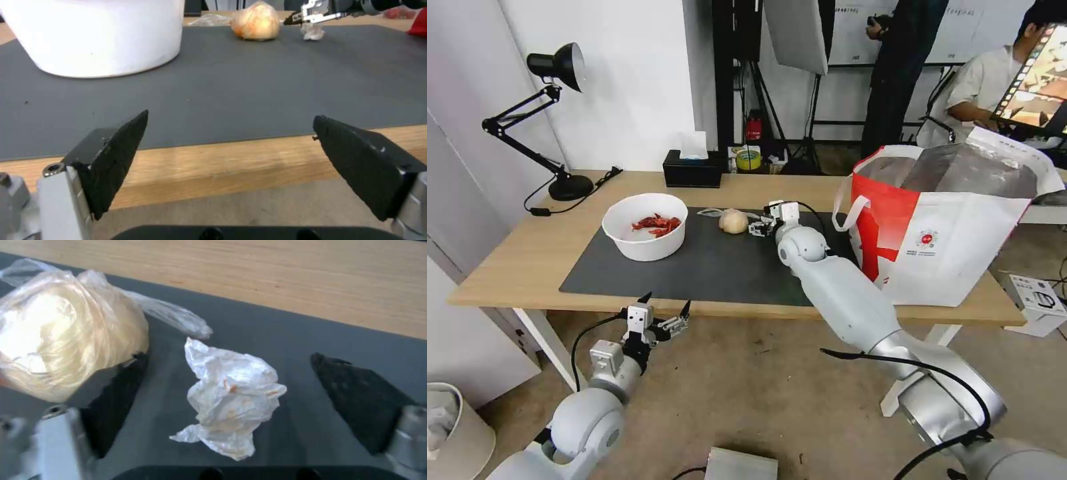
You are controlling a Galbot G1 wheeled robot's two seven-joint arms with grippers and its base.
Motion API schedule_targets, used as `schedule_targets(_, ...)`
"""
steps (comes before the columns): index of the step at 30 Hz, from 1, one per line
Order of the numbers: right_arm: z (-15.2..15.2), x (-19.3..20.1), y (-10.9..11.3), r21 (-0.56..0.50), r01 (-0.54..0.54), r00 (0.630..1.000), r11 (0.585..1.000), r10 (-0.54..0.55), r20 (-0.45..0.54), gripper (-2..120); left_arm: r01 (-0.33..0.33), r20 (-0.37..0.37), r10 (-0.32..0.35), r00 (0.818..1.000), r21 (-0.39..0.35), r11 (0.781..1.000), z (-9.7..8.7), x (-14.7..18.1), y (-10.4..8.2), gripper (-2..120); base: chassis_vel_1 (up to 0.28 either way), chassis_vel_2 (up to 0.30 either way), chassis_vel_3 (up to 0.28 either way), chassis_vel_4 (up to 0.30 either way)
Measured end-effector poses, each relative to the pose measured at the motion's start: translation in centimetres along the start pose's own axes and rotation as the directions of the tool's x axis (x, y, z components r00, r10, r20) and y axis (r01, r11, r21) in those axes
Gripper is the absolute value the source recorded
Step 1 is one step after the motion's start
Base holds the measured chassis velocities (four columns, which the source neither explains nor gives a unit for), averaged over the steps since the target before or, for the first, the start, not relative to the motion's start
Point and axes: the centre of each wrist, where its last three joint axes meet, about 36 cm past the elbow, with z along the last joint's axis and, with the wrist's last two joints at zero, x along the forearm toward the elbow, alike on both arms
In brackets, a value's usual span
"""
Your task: Pick up the trash from the table and place it into the takeout bag.
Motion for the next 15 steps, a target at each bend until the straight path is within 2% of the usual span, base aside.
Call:
schedule_targets(3, 0.05, 0.04, -0.03, 0.004, -0.006, 1.000, 1.000, 0.006, -0.020, 80, 0.000, 0.003, 0.000, 1.000, 0.002, 1.000, -0.03, 0.05, -0.07, 100, 0.000, 0.000, 0.000, 0.000)
schedule_targets(4, 0.05, 0.04, -0.03, 0.004, -0.006, 1.000, 1.000, 0.006, -0.020, 80, 0.000, 0.003, 0.000, 1.000, 0.002, 1.000, -0.03, 0.05, -0.07, 100, 0.000, 0.000, 0.000, 0.000)
schedule_targets(6, 0.36, 0.10, -0.15, 0.002, -0.006, 0.999, 1.000, 0.006, -0.034, 67, 0.000, 0.007, 0.000, 1.000, 0.004, 1.000, -0.06, 0.07, -0.11, 100, 0.000, 0.000, 0.000, 0.000)
schedule_targets(7, 0.36, 0.10, -0.15, 0.002, -0.006, 0.999, 1.000, 0.006, -0.034, 67, 0.000, 0.007, 0.000, 1.000, 0.004, 1.000, -0.06, 0.07, -0.11, 100, 0.000, 0.000, 0.000, 0.000)
schedule_targets(9, 0.56, 0.17, -0.20, -0.006, -0.005, 0.999, 1.000, 0.005, -0.042, 56, 0.000, 0.008, 0.000, 1.000, 0.006, 1.000, -0.04, 0.13, -0.12, 100, 0.000, 0.000, 0.000, 0.000)
schedule_targets(11, 0.63, 0.21, -0.22, -0.010, -0.004, 0.999, 1.000, 0.003, -0.044, 52, 0.000, 0.009, 0.000, 1.000, 0.006, 1.000, -0.03, 0.15, -0.12, 100, 0.000, 0.000, 0.000, 0.000)
schedule_targets(13, 0.86, 0.37, -0.30, -0.020, 0.001, 0.999, 1.000, -0.002, -0.049, 41, 0.001, 0.013, -0.001, 1.000, 0.008, 1.000, -0.02, 0.22, -0.12, 100, 0.000, 0.000, 0.000, 0.000)
schedule_targets(15, 0.95, 0.41, -0.33, -0.022, 0.003, 0.999, 1.000, -0.004, -0.050, 38, 0.001, 0.014, -0.001, 1.000, 0.008, 1.000, -0.03, 0.23, -0.11, 100, 0.000, 0.000, 0.000, 0.000)
